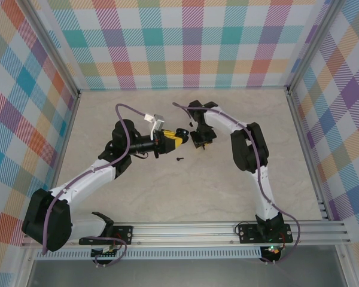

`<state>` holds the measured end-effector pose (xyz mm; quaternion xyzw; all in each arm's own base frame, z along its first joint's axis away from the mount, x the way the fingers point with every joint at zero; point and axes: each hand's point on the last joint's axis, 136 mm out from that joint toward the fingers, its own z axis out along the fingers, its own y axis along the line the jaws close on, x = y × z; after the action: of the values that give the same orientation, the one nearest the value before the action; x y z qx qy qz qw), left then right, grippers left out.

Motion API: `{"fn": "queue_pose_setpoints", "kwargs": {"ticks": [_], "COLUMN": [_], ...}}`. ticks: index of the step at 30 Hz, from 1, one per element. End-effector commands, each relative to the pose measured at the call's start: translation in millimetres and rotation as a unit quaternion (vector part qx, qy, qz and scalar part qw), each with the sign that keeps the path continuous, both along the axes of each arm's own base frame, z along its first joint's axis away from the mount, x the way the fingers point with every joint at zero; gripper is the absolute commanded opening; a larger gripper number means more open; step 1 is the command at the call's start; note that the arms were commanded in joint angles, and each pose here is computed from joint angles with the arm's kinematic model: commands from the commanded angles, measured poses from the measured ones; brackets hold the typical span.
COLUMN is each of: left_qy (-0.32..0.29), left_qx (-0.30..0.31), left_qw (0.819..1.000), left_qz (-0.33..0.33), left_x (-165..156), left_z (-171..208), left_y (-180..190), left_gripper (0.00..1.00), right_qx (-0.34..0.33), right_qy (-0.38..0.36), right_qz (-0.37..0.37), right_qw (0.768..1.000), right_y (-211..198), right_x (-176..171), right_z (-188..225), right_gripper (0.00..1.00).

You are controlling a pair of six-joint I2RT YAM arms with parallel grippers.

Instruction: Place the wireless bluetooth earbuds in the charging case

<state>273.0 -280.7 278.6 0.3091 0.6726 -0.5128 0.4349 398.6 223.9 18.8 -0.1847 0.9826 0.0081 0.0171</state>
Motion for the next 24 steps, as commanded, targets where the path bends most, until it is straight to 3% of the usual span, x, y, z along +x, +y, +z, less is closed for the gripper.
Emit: {"fn": "queue_pose_setpoints", "kwargs": {"ticks": [1,24], "left_qy": [-0.015,0.060], "left_qx": [-0.003,0.030], "left_qw": [1.000,0.997], "left_qz": [0.007,0.048], "left_x": [4,31], "left_z": [8,-44], "left_y": [4,0], "left_gripper": [0.04,0.04], "right_qx": [-0.009,0.100], "right_qy": [0.006,-0.006], "right_qz": [-0.051,-0.159], "right_qw": [0.999,0.982], "right_y": [-23,-53], "right_x": [1,4], "right_z": [4,18], "right_gripper": [0.27,0.27]}}
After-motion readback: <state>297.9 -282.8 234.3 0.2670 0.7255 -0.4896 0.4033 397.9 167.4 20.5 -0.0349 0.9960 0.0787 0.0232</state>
